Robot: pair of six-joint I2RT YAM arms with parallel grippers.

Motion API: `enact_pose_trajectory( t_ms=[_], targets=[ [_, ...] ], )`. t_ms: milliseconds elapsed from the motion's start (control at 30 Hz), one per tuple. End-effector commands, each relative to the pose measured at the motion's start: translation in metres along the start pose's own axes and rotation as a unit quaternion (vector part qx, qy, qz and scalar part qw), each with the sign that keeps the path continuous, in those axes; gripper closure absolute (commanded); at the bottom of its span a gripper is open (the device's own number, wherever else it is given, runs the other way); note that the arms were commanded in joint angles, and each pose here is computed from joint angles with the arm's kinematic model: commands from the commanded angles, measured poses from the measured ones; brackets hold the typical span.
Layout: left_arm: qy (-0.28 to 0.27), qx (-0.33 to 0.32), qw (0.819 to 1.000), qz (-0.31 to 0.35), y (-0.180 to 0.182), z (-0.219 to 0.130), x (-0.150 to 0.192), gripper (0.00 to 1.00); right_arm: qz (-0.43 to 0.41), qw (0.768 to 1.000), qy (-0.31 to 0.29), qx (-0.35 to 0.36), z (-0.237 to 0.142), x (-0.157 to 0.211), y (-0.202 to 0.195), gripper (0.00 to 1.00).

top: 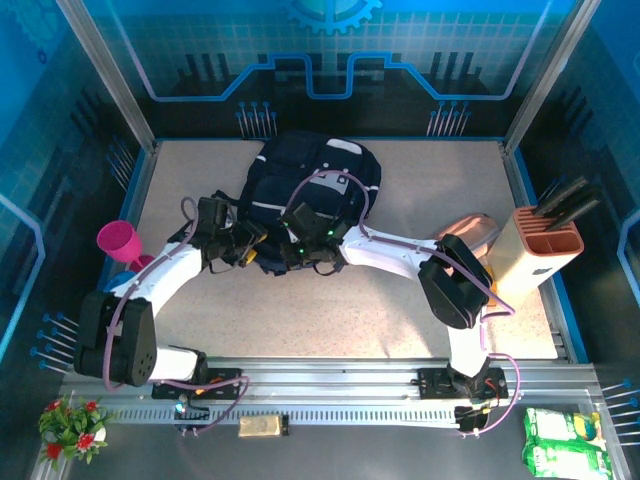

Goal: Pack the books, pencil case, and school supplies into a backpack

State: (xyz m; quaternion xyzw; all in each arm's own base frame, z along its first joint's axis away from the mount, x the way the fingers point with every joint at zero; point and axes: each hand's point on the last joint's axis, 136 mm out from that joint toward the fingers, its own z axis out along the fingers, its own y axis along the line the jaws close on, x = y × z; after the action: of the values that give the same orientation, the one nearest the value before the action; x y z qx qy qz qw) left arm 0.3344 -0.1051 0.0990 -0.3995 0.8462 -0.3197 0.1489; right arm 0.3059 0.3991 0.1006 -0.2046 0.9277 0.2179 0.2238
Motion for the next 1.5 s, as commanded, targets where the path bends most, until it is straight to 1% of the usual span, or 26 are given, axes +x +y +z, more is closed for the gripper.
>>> enact_pose_trajectory(
  t_ms=[0, 133, 233, 433, 567, 767, 900, 1033, 1100, 1233, 1333, 1467],
  targets=[
    [0.003, 0.007, 1.000, -0.014, -0.003, 0.011, 0.000, 0.47, -0.008, 0.999, -0.014, -0.039, -0.001, -0.008, 0.026, 1.00],
    [0.007, 0.006, 1.000, -0.006, -0.007, 0.018, 0.001, 0.51, -0.010, 0.999, -0.010, -0.039, 0.000, -0.005, 0.026, 1.00],
    [0.010, -0.001, 1.000, -0.005, -0.005, 0.023, 0.001, 0.56, -0.012, 0.999, -0.009, -0.037, -0.001, -0.003, 0.026, 1.00],
    [0.029, 0.005, 1.000, 0.007, -0.010, 0.030, 0.004, 0.76, -0.012, 1.000, -0.010, -0.018, -0.005, 0.003, 0.016, 1.00],
    [0.023, 0.000, 0.999, 0.031, -0.015, 0.025, 0.000, 0.87, -0.012, 1.000, -0.013, 0.024, -0.011, 0.012, -0.006, 1.00],
    [0.006, -0.001, 0.998, 0.057, -0.022, 0.014, -0.010, 1.00, 0.002, 0.994, -0.011, 0.110, -0.019, 0.038, -0.056, 1.00],
    [-0.001, -0.002, 0.998, 0.061, -0.023, 0.008, -0.017, 1.00, 0.025, 0.988, -0.014, 0.149, -0.027, 0.050, -0.085, 1.00],
    [-0.002, -0.002, 0.998, 0.062, -0.021, 0.004, -0.020, 1.00, 0.047, 0.984, -0.019, 0.170, -0.034, 0.049, -0.110, 1.00],
    [-0.002, -0.003, 0.998, 0.065, -0.020, 0.001, -0.020, 1.00, 0.045, 0.983, -0.022, 0.178, -0.035, 0.044, -0.120, 1.00],
    [0.000, -0.007, 0.997, 0.073, -0.015, -0.004, -0.020, 1.00, 0.010, 0.983, -0.034, 0.182, -0.035, 0.028, -0.133, 1.00],
    [0.001, -0.008, 0.997, 0.076, -0.011, -0.008, -0.020, 1.00, -0.007, 0.980, -0.046, 0.193, -0.036, 0.014, -0.150, 1.00],
    [0.000, -0.011, 0.997, 0.080, -0.005, -0.015, -0.020, 1.00, 0.001, 0.977, -0.067, 0.201, -0.040, -0.003, -0.177, 1.00]
  ],
)
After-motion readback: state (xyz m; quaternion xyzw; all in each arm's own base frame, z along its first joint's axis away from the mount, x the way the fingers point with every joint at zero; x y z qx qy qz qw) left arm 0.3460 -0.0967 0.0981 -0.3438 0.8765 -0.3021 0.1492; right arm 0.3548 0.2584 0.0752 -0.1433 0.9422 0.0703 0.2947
